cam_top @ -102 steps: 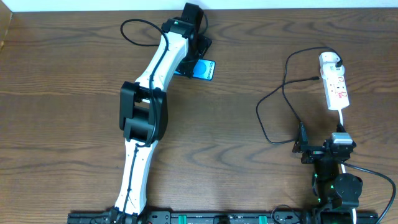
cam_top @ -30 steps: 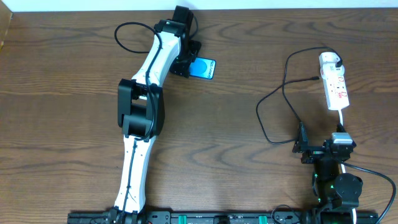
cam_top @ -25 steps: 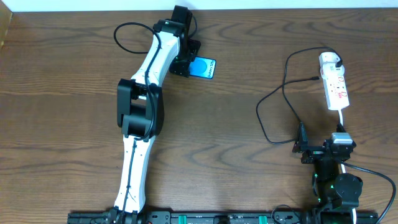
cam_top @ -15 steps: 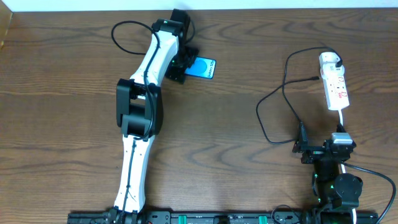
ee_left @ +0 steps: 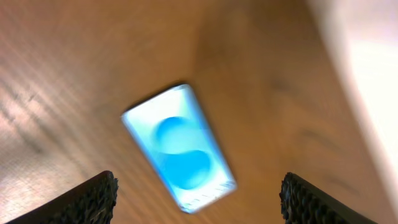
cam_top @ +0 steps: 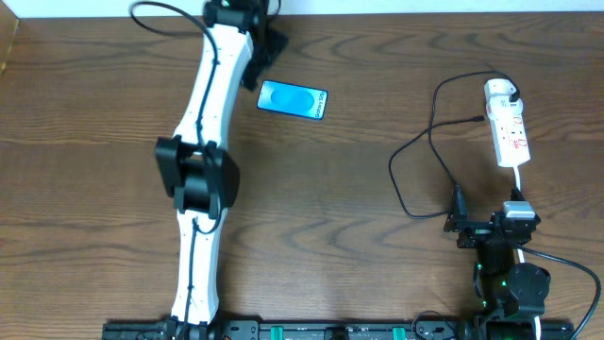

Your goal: Plug charger to phone and switch on socket

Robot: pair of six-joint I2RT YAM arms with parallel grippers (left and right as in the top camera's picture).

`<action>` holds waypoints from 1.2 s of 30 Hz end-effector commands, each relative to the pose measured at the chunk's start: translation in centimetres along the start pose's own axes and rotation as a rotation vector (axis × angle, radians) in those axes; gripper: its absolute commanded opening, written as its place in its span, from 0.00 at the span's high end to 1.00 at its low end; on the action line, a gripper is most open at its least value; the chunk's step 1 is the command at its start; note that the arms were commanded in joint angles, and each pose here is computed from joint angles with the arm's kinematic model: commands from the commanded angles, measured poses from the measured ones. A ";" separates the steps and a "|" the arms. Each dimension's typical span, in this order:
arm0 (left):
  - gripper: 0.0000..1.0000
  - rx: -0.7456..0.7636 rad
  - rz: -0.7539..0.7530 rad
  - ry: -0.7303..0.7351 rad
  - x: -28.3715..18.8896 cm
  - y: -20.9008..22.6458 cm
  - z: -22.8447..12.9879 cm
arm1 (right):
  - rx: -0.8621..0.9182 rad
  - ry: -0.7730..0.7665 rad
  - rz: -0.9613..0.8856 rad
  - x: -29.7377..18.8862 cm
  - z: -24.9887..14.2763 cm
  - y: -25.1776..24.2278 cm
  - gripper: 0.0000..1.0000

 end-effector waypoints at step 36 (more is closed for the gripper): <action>0.16 -0.129 0.003 0.211 10.1 0.4 -1.6 | 0.006 0.000 0.000 0.0 -0.1 0.0 0.01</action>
Point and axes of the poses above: each gripper's point midway between its finger pads, its own x axis out along the fingers, its own y axis along the line the jaws close on, z = x × y, the point moved 8 cm from there along -x, back along the fingers, and after that the axes turned 15 degrees about x, right-handed, at the moved point
